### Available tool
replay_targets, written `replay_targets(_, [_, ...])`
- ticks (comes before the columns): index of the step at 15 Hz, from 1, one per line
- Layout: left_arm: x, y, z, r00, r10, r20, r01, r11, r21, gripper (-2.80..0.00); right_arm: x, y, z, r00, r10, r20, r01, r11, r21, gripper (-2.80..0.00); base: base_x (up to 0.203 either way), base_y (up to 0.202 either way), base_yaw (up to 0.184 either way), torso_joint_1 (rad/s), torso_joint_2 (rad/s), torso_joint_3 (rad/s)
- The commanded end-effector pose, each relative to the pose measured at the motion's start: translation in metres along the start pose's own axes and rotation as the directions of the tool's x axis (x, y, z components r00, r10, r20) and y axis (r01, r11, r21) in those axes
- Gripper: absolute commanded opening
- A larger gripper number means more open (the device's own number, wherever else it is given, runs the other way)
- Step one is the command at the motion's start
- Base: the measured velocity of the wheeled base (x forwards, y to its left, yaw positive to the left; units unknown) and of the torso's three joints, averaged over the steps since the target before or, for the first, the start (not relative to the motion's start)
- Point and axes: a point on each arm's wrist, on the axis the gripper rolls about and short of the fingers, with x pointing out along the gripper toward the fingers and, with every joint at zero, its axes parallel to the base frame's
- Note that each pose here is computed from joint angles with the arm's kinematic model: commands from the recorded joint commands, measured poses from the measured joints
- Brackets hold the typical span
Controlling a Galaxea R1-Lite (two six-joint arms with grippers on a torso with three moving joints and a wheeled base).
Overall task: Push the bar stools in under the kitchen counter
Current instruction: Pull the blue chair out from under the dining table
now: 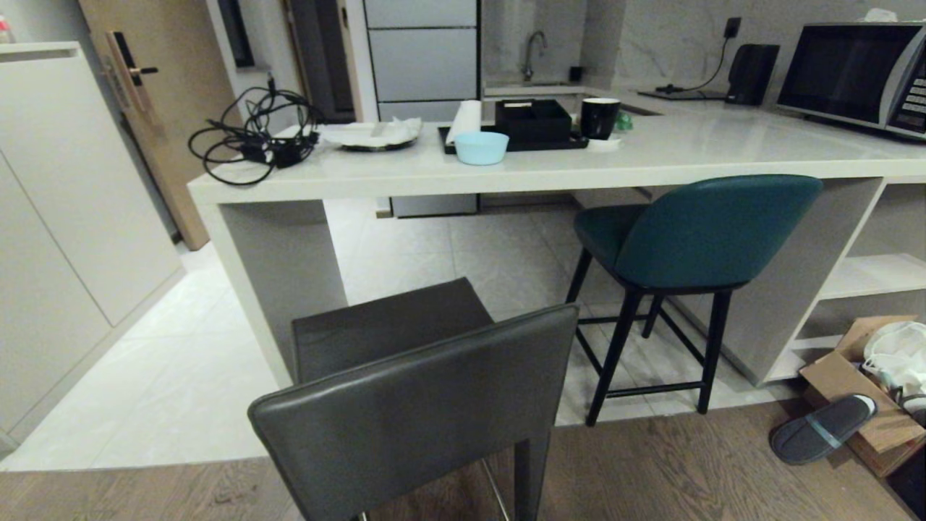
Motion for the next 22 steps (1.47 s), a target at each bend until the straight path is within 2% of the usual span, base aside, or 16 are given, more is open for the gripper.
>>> replay_targets(1, [0.0013, -0.0001, -0.0053, 1.0, 0.017, -0.02, -0.017, 1.0, -0.015, -2.8, 0.0001, 0.0001, -0.0004, 1.0, 0.002, -0.005, -0.002, 1.0, 0.006, -2.8, 0.0, 0.0, 0.0, 0.0, 0.0, 0.0])
replay_targets(4, [0.0012, 0.0004, -0.0049, 0.999, 0.034, -0.018, -0.035, 0.996, -0.081, -2.8, 0.0, 0.0001, -0.0004, 1.0, 0.003, -0.003, -0.003, 1.0, 0.004, -2.8, 0.0, 0.0, 0.0, 0.0, 0.0, 0.0])
replay_targets(11, [0.0012, 0.0004, -0.0044, 0.999, 0.03, -0.014, -0.031, 0.996, -0.079, -2.8, 0.0001, -0.0001, -0.0002, 1.0, -0.005, -0.004, 0.005, 1.0, 0.02, -2.8, 0.0, 0.0, 0.0, 0.0, 0.0, 0.0])
replay_targets(13, [0.0012, 0.0003, -0.0044, 1.0, 0.027, -0.013, -0.028, 0.997, -0.071, -2.8, 0.0001, -0.0004, -0.0001, 1.0, -0.02, -0.004, 0.02, 0.998, 0.053, -2.8, 0.0, 0.0, 0.0, 0.0, 0.0, 0.0])
replay_targets(22, [0.0013, 0.0004, -0.0046, 0.999, 0.032, -0.017, -0.033, 0.997, -0.07, -2.8, 0.0002, -0.0008, -0.0006, 0.999, -0.036, -0.007, 0.037, 0.997, 0.067, -2.8, 0.0, -0.183, -0.001, 0.002, 0.0, 0.002])
